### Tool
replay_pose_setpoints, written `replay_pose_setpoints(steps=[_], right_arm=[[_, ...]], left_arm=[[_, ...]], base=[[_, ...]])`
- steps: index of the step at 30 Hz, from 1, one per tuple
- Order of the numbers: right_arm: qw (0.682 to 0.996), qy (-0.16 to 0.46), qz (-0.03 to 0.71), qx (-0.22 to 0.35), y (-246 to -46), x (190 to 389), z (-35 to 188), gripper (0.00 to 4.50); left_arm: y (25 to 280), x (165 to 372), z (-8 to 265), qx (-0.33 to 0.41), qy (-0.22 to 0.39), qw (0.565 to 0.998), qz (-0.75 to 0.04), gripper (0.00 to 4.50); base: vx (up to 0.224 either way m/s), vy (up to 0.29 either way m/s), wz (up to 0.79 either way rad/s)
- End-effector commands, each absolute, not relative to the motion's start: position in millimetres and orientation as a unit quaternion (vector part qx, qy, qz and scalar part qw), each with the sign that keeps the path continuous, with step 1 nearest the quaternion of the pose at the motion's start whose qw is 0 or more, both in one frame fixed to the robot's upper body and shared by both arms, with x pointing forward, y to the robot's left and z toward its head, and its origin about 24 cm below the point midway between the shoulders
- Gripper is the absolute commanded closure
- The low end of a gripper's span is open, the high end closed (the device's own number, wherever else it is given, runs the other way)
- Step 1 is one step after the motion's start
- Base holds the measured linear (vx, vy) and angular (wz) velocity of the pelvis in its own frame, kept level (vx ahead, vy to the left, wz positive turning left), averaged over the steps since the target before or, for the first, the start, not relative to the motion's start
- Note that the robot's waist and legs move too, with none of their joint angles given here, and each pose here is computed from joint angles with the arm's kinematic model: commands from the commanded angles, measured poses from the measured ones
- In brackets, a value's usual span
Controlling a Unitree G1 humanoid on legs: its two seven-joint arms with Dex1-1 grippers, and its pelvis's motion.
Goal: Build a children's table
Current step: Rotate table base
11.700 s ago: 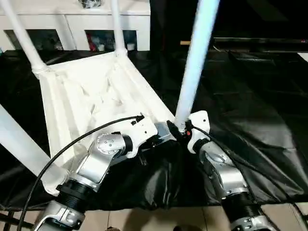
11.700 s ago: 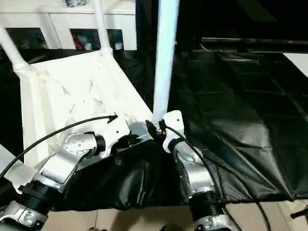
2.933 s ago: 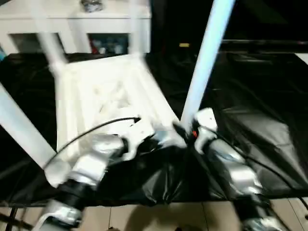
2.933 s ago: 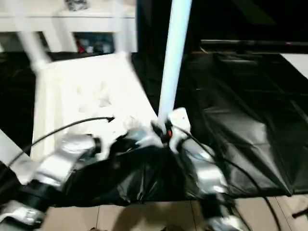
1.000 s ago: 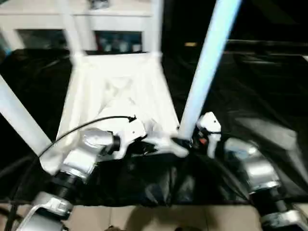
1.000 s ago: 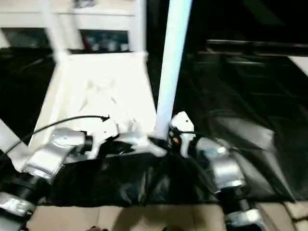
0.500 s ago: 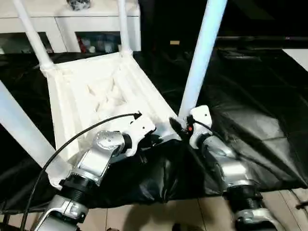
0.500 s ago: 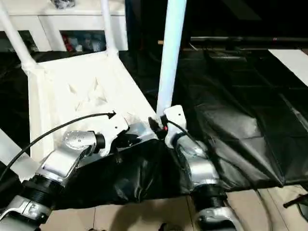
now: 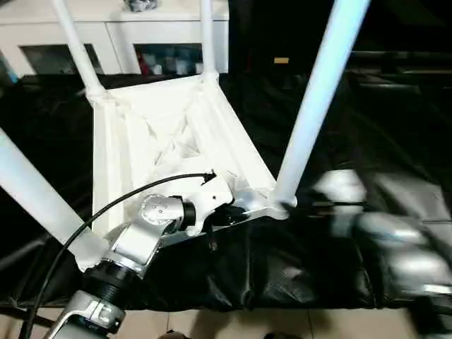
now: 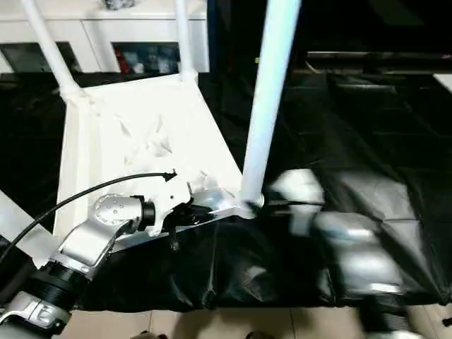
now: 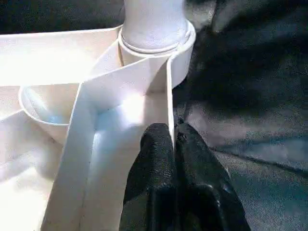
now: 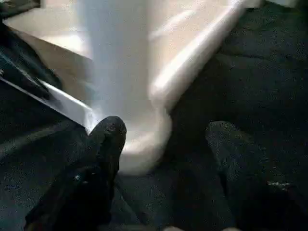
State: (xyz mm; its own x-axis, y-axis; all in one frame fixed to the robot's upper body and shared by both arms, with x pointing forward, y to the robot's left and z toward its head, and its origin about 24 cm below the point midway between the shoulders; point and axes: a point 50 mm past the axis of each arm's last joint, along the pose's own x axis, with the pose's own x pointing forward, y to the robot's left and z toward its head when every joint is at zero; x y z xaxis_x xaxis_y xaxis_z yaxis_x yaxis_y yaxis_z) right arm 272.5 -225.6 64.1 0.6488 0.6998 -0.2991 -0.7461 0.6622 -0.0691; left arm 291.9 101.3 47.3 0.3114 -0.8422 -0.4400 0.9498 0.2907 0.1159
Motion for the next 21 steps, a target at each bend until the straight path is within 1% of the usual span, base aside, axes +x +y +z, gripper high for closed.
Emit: replay_pose_setpoints(steps=[1, 2, 4, 5, 6, 7, 9, 10, 12, 15, 16, 17, 18, 20, 21], right_arm=[[0.888, 0.133, 0.433, -0.083, -225.2, 264.4, 65.3, 1.46], [0.884, 0.138, 0.439, -0.084, -224.5, 261.6, 63.8, 1.46], [0.857, 0.157, 0.484, -0.079, -216.7, 252.5, 61.6, 1.46], [0.852, 0.159, 0.493, -0.076, -214.8, 251.1, 61.7, 1.46], [0.846, 0.159, 0.503, -0.072, -210.1, 251.5, 61.7, 1.42], [0.841, 0.158, 0.513, -0.066, -205.1, 252.5, 62.2, 1.42], [0.834, 0.156, 0.526, -0.056, -197.1, 253.6, 62.9, 1.42], [0.834, 0.156, 0.527, -0.055, -196.6, 253.6, 63.0, 1.42], [0.823, 0.152, 0.545, -0.046, -185.6, 253.1, 62.5, 1.42], [0.816, 0.151, 0.555, -0.047, -166.1, 258.9, 54.9, 1.42], [0.817, 0.151, 0.555, -0.047, -165.4, 259.4, 54.6, 1.42], [0.818, 0.151, 0.553, -0.044, -162.4, 261.7, 53.6, 1.42], [0.820, 0.151, 0.552, -0.029, -155.2, 267.4, 51.9, 1.42], [0.820, 0.151, 0.552, -0.026, -153.5, 268.6, 51.6, 1.42], [0.824, 0.147, 0.546, -0.032, -149.3, 274.0, 50.4, 1.42]], left_arm=[[108.2, 288.2, 42.0, 0.169, 0.148, 0.794, -0.566, 4.50], [109.3, 286.9, 41.4, 0.168, 0.147, 0.793, -0.566, 4.50], [112.3, 287.6, 44.5, 0.164, 0.138, 0.811, -0.544, 4.50], [112.6, 288.1, 45.4, 0.159, 0.136, 0.815, -0.540, 4.50], [112.5, 287.7, 48.0, 0.146, 0.134, 0.818, -0.540, 4.06], [112.3, 288.1, 50.8, 0.137, 0.129, 0.823, -0.536, 4.06], [111.5, 289.0, 55.5, 0.128, 0.119, 0.832, -0.526, 3.89], [111.4, 289.0, 55.7, 0.128, 0.118, 0.833, -0.526, 3.89], [109.4, 285.6, 63.8, 0.097, 0.103, 0.839, -0.525, 3.65], [111.4, 269.5, 75.7, 0.040, 0.090, 0.838, -0.536, 3.38], [111.6, 268.8, 76.0, 0.038, 0.090, 0.838, -0.537, 3.26], [113.2, 264.1, 76.6, 0.031, 0.093, 0.836, -0.539, 3.26], [120.2, 250.5, 76.2, 0.020, 0.108, 0.830, -0.546, 3.16], [122.1, 246.5, 76.0, 0.018, 0.113, 0.829, -0.548, 2.95], [132.6, 233.7, 74.3, 0.006, 0.129, 0.829, -0.545, 2.88]], base=[[0.000, 0.000, 0.00], [0.000, 0.000, 0.00], [0.000, 0.000, 0.00], [0.000, 0.000, 0.00], [0.000, 0.000, 0.00], [0.000, 0.000, 0.00], [0.000, 0.000, 0.00], [0.000, 0.000, 0.00], [0.000, 0.000, 0.00], [0.000, 0.000, 0.00], [0.000, 0.000, 0.00], [0.000, 0.000, 0.00], [0.000, 0.000, 0.00], [0.000, 0.000, 0.00], [0.000, 0.000, 0.00]])
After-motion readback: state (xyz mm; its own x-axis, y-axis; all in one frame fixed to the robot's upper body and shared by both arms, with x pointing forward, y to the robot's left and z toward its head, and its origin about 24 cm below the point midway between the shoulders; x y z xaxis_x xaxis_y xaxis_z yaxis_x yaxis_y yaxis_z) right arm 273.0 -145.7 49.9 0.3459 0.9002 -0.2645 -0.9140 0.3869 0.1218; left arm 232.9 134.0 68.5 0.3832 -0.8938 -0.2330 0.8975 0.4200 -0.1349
